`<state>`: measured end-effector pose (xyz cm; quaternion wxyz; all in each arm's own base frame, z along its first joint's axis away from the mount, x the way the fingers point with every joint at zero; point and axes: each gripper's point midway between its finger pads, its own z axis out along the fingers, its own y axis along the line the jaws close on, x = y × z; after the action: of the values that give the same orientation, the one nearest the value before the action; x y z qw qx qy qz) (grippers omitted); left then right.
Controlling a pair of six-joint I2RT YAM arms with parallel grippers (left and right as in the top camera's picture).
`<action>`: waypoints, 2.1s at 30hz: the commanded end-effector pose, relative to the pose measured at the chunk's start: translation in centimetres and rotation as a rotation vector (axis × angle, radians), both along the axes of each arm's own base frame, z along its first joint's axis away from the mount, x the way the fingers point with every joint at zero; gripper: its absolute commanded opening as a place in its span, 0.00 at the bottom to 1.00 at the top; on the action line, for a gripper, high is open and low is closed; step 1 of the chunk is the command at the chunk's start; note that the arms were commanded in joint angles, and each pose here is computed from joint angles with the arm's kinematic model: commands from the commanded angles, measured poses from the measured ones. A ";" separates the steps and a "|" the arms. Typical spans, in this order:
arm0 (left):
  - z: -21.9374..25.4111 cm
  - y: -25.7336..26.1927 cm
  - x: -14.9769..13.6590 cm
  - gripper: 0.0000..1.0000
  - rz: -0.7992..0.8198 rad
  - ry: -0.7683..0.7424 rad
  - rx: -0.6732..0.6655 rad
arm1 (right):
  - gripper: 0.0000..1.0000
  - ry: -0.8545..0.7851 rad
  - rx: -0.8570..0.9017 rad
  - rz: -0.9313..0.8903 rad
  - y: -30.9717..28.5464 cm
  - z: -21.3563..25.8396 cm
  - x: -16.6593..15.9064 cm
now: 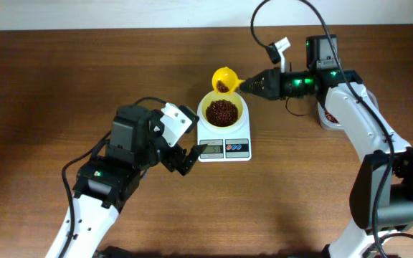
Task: Scoop item into bowl and weigh 50g on scale
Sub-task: 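Carry the empty scoop right toward the clear bean tub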
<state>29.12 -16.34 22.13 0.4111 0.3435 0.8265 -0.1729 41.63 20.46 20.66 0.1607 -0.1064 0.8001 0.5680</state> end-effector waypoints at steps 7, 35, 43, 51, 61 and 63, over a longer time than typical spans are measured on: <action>-0.3 0.1 0.0 0.99 0.011 0.014 -0.007 | 0.04 0.228 0.120 -0.150 -1.1 2.4 3.1; -0.3 0.1 0.0 0.99 0.011 0.015 -0.007 | 0.04 0.097 0.320 -0.423 -24.8 6.0 3.2; -0.3 0.1 0.0 0.99 0.011 0.015 -0.007 | 0.04 0.041 0.297 -0.420 -25.0 5.7 2.9; -0.3 0.1 0.0 0.99 0.011 0.017 -0.006 | 0.04 0.046 0.230 -0.502 -25.7 4.5 4.0; -0.3 0.1 0.0 0.99 0.011 0.017 -0.006 | 0.04 0.135 0.279 -0.465 -24.8 3.7 2.1; -0.3 0.1 0.0 0.99 0.010 0.016 -0.007 | 0.04 0.152 0.280 -0.473 -25.1 3.2 1.3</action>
<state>29.09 -16.33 22.09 0.4099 0.3434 0.8272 -0.1728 43.67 -4.07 23.70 0.2146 0.1780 0.7253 0.6295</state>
